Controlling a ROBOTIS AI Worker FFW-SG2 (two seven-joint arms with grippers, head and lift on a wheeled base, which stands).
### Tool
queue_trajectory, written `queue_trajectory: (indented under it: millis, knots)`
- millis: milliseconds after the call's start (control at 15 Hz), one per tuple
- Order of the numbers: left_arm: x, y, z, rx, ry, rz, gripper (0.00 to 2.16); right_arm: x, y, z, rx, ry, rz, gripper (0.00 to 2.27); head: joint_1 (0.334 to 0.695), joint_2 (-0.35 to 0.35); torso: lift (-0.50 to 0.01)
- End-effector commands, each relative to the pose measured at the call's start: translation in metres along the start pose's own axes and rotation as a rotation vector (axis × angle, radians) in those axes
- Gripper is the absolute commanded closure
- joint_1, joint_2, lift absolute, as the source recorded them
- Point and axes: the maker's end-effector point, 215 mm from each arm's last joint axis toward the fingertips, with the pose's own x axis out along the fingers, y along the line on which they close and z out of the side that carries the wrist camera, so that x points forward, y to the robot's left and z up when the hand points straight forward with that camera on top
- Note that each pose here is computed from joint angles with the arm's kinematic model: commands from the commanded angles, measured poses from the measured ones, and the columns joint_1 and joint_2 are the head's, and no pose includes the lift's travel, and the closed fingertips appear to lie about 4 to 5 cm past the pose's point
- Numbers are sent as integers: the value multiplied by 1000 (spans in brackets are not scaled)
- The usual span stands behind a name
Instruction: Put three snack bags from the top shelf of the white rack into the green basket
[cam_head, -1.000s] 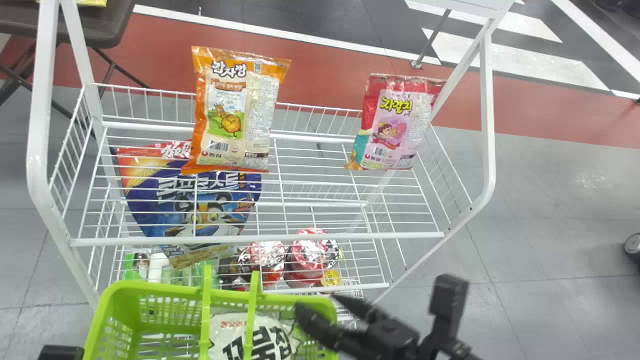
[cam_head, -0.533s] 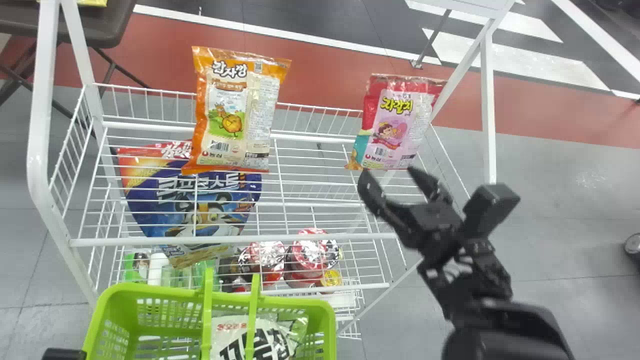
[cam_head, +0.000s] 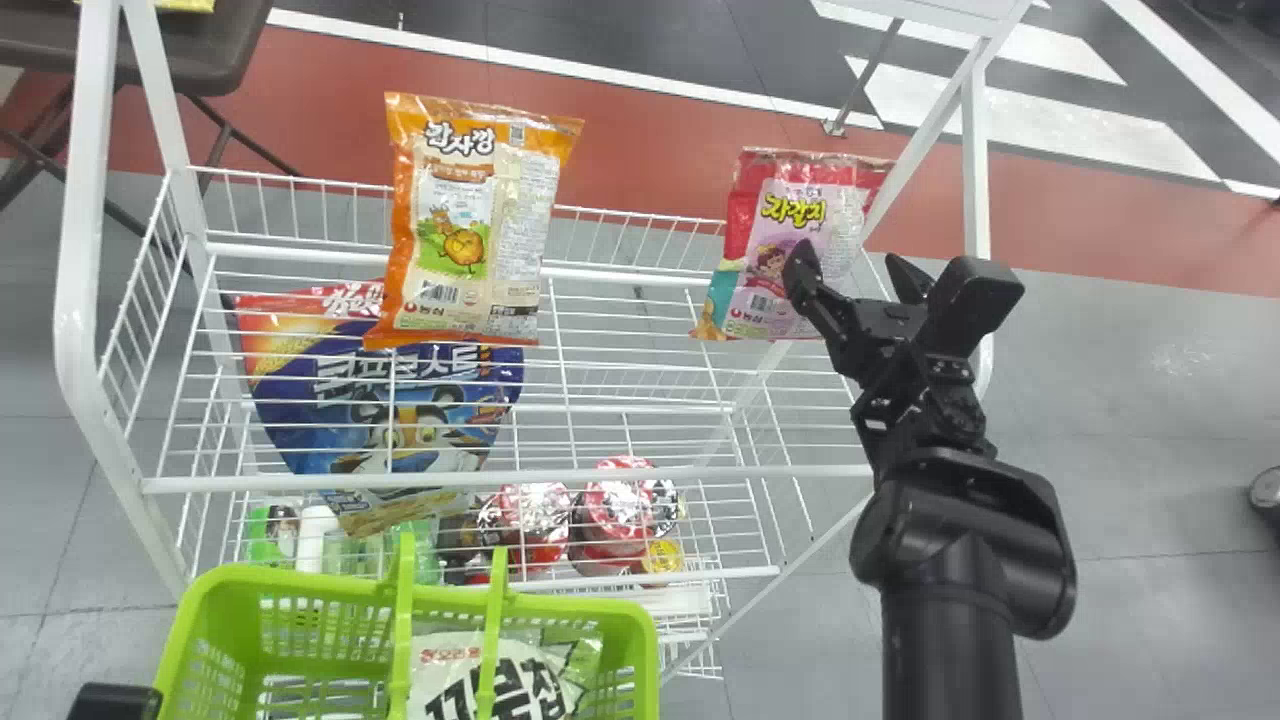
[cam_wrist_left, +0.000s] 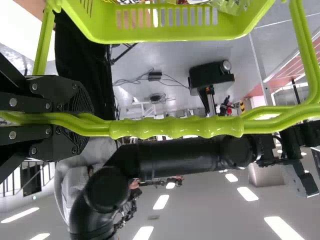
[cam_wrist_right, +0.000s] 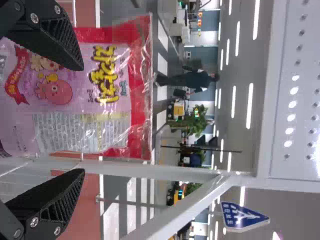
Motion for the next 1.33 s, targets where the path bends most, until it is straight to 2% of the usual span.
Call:
queue_trajectory:
  millis: [0,200,267,333,467,600,933,1000,1133,1267]
  knots:
    - [0,0,3,7,2,2,2118,8,6,-6,63,30,54,161,695,-350,0]
    - [6,2,3,11,14,8,2118,22,32,-27,137,140,147,191,695,-350,0]
    - [7,2,3,13,16,11,2118,27,38,-34,155,180,163,319,695,-350,0]
    - [7,2,3,13,17,10,2118,28,41,-37,141,189,174,667,695,-350,0]
    - [7,1,2,12,19,8,2118,21,38,-59,172,270,169,2128,695,-350,0]
    - [6,1,-2,2,22,7,2118,4,41,-61,183,265,191,2196,695,-350,0]
    - [7,-2,-5,2,32,1,2118,-53,42,-6,115,153,201,2196,695,-350,0]
    - [8,-1,-5,2,33,3,2118,-70,39,0,130,154,204,2199,695,-350,0]
    - [10,-3,-6,2,35,-1,2118,-108,30,-9,248,231,211,2196,695,-350,0]
    - [10,-2,-5,4,35,2,2118,-149,32,-10,296,286,234,2196,695,-350,0]
